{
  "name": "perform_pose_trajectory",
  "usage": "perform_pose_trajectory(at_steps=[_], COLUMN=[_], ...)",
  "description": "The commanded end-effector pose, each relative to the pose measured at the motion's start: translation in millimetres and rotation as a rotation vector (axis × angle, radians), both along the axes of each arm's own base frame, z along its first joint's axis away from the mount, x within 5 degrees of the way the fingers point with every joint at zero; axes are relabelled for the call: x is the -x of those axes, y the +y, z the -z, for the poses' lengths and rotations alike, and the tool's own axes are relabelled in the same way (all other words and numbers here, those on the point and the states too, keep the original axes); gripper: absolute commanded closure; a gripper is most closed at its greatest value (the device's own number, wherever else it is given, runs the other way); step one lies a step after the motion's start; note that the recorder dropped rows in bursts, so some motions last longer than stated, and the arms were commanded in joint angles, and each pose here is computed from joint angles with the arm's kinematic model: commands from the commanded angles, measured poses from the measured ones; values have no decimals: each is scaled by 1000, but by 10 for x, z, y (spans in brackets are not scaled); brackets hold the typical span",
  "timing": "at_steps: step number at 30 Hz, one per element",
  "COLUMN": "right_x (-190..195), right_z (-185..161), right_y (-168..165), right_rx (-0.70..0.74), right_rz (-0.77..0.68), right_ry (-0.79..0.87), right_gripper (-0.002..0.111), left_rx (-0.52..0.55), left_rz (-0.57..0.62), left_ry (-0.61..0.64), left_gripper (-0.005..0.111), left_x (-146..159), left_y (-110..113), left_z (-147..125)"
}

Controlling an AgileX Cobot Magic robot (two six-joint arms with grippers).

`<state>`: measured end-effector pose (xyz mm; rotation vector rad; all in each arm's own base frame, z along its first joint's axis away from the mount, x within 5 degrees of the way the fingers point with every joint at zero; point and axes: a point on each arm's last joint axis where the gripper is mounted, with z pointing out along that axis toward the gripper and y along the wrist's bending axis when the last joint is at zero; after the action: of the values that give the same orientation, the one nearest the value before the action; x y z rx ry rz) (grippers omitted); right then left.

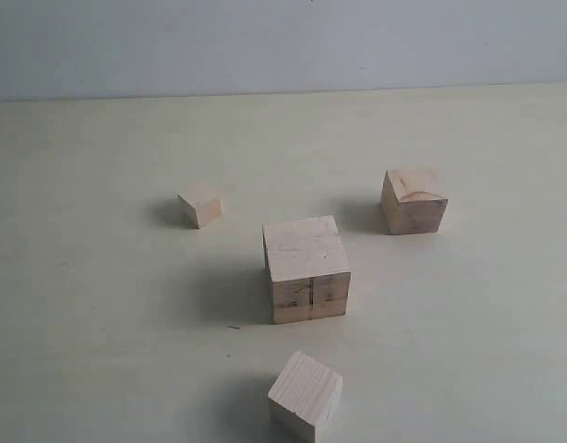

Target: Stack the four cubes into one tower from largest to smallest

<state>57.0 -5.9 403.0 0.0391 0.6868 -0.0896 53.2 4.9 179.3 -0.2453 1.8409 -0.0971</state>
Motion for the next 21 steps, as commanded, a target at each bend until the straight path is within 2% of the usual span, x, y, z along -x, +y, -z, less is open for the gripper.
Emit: perform_pose_trajectory(at_steps=[1, 3, 6, 8, 10, 12, 15, 16, 18, 19, 20, 21], right_x=[-754, -1088, -1552, -1776, -1930, -2053, -2095, -2082, -2040, -2015, -1987, -1970], right_z=[-107, 72, 658, 1073, 1374, 1549, 1638, 1619, 1549, 1511, 1457, 1413], right_y=[-99, -138, -158, -171, -193, -206, -116, -40, 186, 295, 436, 560], right_rx=[-84, -164, -193, -222, -201, -215, -443, -449, -287, -182, -152, -137], right_rz=[-11, -32, -32, -34, -18, -17, -123, -212, -549, -729, -928, -1062], right_ry=[365, 623, 1114, 1374, 1529, 1603, 1823, 1928, 2068, 2062, 2020, 1984], right_gripper=[108, 108, 108, 108, 108, 108, 108, 108, 108, 108, 108, 108], left_rx=[-8, -8, -8, -8, -8, -8, -8, -8, -8, -8, -8, -8], left_rz=[10, 10, 10, 10, 10, 10, 10, 10, 10, 10, 10, 10], left_ry=[-14, -14, -14, -14, -14, -14, -14, -14, -14, -14, -14, -14], left_gripper=[107, 107, 107, 107, 107, 107, 107, 107, 107, 107, 107, 107], left_x=[2, 2, 2, 2, 2, 2, 2, 2, 2, 2, 2, 2], left_y=[-4, -4, -4, -4, -4, -4, -4, -4, -4, -4, -4, -4], left_z=[-16, -16, -16, -16, -16, -16, -16, -16, -16, -16, -16, -16])
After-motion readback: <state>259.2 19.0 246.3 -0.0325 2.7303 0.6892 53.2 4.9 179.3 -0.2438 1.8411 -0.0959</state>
